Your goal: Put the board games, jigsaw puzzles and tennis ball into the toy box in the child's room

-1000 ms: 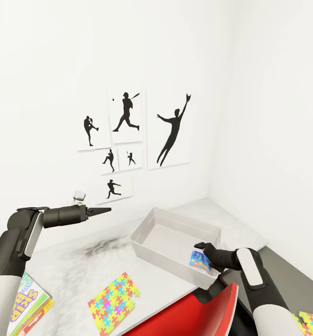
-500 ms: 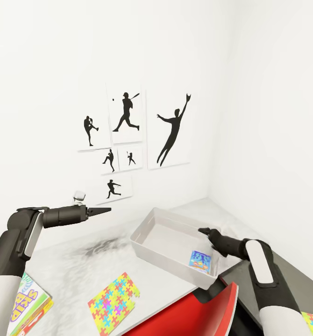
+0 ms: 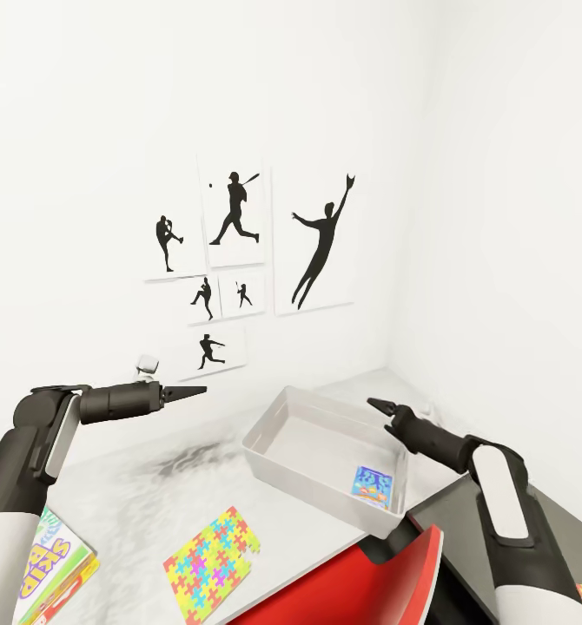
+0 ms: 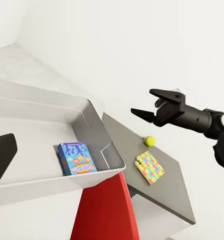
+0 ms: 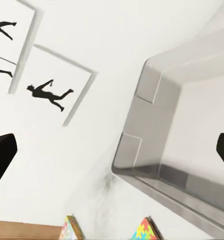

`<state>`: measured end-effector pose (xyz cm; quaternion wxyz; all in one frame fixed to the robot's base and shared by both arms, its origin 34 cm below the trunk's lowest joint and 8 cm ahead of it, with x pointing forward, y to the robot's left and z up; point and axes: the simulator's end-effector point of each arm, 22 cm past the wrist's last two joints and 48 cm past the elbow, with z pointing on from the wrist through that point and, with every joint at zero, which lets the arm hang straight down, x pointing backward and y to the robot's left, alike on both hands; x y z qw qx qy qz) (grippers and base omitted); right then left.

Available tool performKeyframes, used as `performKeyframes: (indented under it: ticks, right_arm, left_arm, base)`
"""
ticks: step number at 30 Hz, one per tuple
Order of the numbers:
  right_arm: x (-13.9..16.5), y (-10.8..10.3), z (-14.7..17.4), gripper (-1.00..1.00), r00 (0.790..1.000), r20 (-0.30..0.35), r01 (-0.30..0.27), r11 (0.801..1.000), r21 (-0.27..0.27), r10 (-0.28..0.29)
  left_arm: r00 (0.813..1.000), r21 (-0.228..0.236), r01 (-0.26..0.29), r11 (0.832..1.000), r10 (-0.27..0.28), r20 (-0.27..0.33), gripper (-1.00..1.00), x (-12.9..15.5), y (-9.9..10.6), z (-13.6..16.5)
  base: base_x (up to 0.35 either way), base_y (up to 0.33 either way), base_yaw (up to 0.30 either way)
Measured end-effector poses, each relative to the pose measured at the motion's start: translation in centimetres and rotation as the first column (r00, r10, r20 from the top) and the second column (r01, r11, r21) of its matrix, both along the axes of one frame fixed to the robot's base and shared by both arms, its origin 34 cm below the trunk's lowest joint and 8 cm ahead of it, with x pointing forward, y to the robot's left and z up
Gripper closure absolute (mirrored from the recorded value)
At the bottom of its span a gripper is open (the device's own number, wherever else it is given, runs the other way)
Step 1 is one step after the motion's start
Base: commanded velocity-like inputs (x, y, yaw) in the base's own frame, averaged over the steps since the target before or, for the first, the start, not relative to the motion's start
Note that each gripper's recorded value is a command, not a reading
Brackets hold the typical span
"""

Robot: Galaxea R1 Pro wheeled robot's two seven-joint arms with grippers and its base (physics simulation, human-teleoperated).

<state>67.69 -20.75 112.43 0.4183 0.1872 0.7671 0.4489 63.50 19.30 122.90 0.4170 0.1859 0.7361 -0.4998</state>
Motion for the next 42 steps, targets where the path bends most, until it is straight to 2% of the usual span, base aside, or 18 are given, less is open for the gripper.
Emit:
performKeyframes:
  ticks: [9,15,19,20,22,29,42]
  right_arm:
    - [-2.3,1.6,0.2,-1.0,0.995,0.08,-0.069,0.992,0.105,0.061]
    - [-2.7,1.2,1.0,-1.0,0.987,0.157,-0.054,0.989,0.14,0.032]
    - [-3.8,1.0,2.9,-1.0,0.966,0.257,-0.058,0.986,0.158,0.016]
    - [-4.2,1.1,3.9,-1.0,0.956,0.294,-0.069,0.985,0.16,0.019]
    - [-4.9,1.1,4.7,-1.0,0.945,0.326,-0.081,0.983,0.164,0.024]
    - [-5.9,1.1,5.0,-1.0,0.936,0.352,-0.093,0.982,0.167,0.029]
    - [-6.3,1.1,4.4,-1.0,0.939,0.343,-0.091,0.982,0.167,0.028]
  left_arm:
    - [1.0,0.0,0.0,1.0,0.0,0.0,-1.0,0.0,0.0,0.0]
    - [1.0,-0.001,0.0,1.0,0.0,0.002,-1.0,0.0,0.0,0.1]
    - [1.0,0.001,-0.001,1.0,0.001,0.006,-1.0,-0.1,0.0,0.3]
    - [1.0,0.001,-0.001,1.0,0.001,0.007,-1.0,-0.2,0.0,0.4]
    - [1.0,0.001,-0.002,1.0,0.002,0.01,-1.0,-0.2,0.0,0.5]
    - [1.0,0.0,0.0,1.0,0.0,0.016,-1.0,-0.4,0.0,0.8]
    - [1.0,0.0,0.0,1.0,0.0,0.017,-1.0,-0.5,0.1,0.9]
  base:
    - [0.0,0.0,0.0]
    - [0.0,0.0,0.0]
    - [0.0,0.0,0.0]
    - [0.0,0.0,0.0]
    - [0.0,0.0,0.0]
    - [-0.042,0.0,0.0]
    - [-0.049,0.0,0.0]
